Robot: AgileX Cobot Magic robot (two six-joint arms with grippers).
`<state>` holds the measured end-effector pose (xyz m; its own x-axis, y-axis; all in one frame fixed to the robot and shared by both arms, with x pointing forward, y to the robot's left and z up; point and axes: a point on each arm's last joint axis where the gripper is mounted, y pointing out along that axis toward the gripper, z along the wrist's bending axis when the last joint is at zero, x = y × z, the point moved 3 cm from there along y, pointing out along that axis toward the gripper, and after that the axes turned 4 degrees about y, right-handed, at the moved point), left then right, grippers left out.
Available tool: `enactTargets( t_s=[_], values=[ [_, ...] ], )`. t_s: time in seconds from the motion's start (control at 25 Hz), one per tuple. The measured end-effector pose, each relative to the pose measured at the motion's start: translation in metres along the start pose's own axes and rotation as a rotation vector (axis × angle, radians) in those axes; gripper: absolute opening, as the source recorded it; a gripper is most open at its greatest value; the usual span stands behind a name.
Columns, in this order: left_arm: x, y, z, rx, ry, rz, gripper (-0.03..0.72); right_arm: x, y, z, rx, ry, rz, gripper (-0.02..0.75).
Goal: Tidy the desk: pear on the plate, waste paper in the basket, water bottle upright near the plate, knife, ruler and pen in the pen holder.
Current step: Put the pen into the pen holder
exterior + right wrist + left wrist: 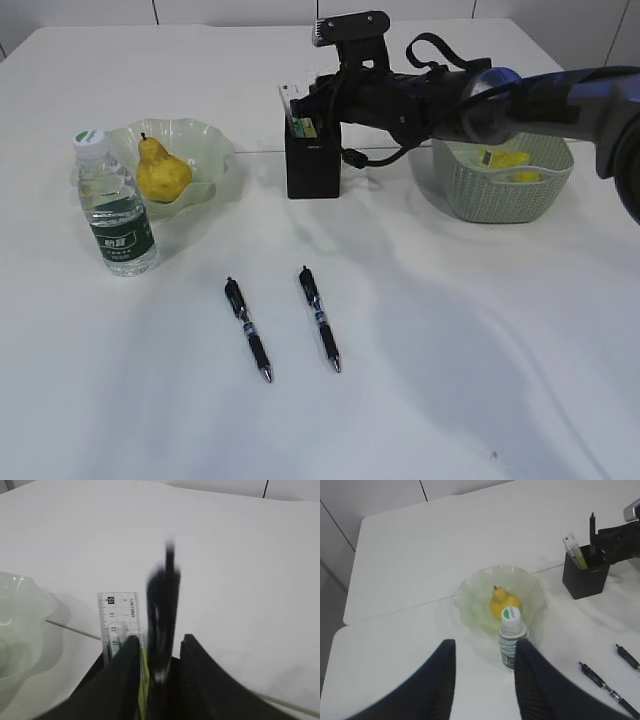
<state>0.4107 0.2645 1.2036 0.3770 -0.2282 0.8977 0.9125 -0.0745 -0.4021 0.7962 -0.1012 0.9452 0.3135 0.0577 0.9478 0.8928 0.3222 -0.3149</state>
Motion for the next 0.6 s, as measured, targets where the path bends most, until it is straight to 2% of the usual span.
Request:
enactTargets(
  t_s=[0.16, 0.4, 0.6],
  values=[
    [0.001, 0.0, 0.0, -0.002, 0.0, -0.01, 0.274, -0.001, 0.0, 0.001, 0.0, 0.001, 0.011, 0.286],
    [0.002, 0.0, 0.0, -0.003, 0.0, -0.014, 0.274, -0.006, -0.001, -0.001, -0.02, 0.013, 0.116, 0.293],
    [0.002, 0.0, 0.0, -0.002, 0.001, -0.016, 0.274, 0.015, -0.005, 0.0, -0.03, 0.064, 0.158, 0.294]
  ],
)
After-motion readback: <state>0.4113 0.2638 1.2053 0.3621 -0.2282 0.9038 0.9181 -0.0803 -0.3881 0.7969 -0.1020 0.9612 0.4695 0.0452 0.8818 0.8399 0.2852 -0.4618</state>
